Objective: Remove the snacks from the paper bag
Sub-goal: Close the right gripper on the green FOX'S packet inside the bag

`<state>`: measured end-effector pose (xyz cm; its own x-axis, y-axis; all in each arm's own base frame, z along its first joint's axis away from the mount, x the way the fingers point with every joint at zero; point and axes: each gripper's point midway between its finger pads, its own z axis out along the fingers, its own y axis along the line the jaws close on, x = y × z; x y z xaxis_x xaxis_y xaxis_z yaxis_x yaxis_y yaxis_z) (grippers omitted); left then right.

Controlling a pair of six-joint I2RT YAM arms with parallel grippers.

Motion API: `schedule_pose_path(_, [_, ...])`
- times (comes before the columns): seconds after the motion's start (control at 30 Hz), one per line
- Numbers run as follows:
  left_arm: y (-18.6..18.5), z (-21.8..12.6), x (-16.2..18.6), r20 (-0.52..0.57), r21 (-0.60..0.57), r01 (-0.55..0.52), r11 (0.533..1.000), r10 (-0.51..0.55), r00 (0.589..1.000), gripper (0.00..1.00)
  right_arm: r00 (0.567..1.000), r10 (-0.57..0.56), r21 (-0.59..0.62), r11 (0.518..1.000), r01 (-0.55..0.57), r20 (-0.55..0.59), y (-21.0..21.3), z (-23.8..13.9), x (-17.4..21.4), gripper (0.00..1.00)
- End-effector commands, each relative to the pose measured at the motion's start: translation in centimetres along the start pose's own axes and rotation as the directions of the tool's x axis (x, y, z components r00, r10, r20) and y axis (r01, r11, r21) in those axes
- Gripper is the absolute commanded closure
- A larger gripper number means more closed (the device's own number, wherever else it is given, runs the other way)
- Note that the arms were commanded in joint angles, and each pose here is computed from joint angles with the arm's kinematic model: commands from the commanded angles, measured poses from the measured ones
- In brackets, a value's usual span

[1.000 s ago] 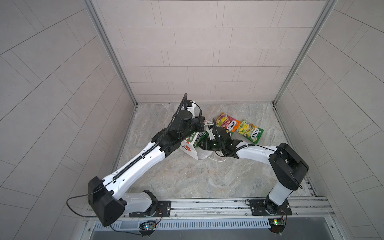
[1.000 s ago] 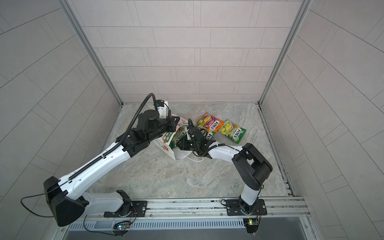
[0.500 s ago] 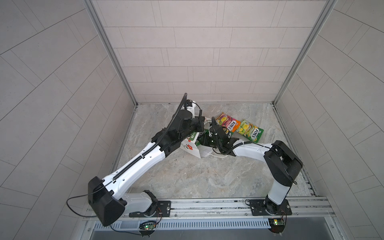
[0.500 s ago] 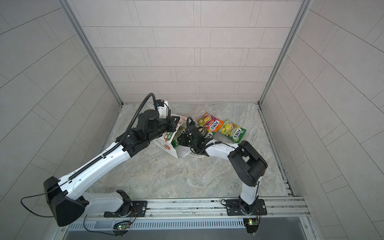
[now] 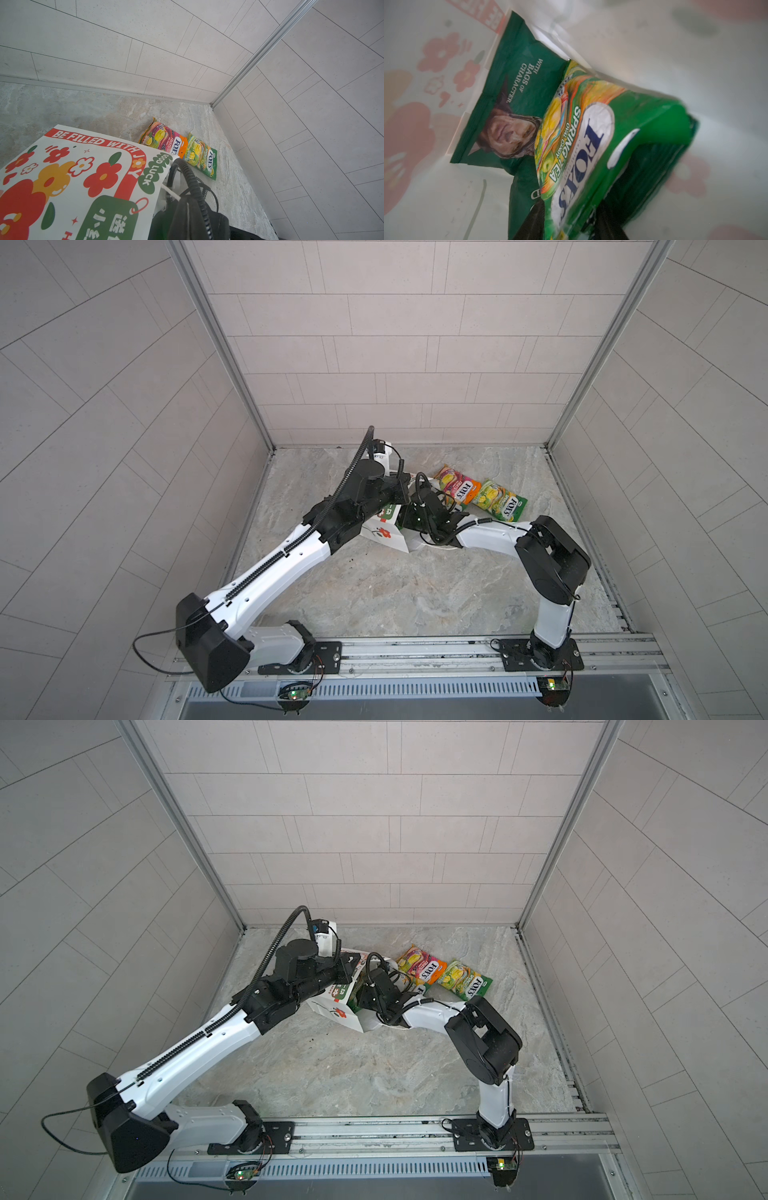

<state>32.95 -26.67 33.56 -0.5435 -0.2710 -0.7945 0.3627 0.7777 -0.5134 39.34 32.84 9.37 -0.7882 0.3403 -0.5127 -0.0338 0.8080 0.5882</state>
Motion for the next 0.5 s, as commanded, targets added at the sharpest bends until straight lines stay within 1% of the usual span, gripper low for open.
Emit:
schedule_pose_path(0.0, [-1.5, -0.8, -1.8, 0.045, 0.046, 0.005, 0.999, -0.007, 0.999, 1.0, 1.0, 0.023, 0.023, 0.999, -0.023, 0.002, -0.2, 0.6, 0.0, 0.64])
schedule_pose_path(0.07, [-1.4, -1.0, -1.7, 0.045, 0.044, 0.003, 0.999, -0.005, 0.999, 1.0, 1.0, 0.022, 0.024, 0.999, -0.022, -0.001, -0.1, 0.8, 0.0, 0.66])
schedule_pose_path(0.17, [-1.2, -1.2, -1.8, 0.05, 0.034, -0.002, 0.999, 0.001, 0.999, 1.0, 1.0, 0.012, 0.008, 1.0, -0.012, -0.008, 0.2, 0.9, 0.1, 0.74])
schedule_pose_path(0.33, [-0.6, -1.4, -1.6, 0.052, 0.009, -0.011, 1.0, 0.011, 0.999, 1.0, 1.0, -0.024, -0.028, 0.999, 0.024, 0.003, 0.8, 0.2, -0.1, 0.98])
schedule_pose_path(0.37, [-0.5, -1.4, -1.6, 0.053, 0.002, -0.012, 1.0, 0.012, 0.999, 1.0, 1.0, -0.03, -0.038, 0.999, 0.03, 0.006, 1.0, 0.0, -0.1, 1.0])
schedule_pose_path(0.47, [0.3, -1.5, -1.5, 0.056, -0.036, -0.018, 0.999, 0.02, 0.998, 1.0, 0.999, -0.052, -0.071, 0.996, 0.052, 0.01, 1.6, -0.7, -0.3, 1.0])
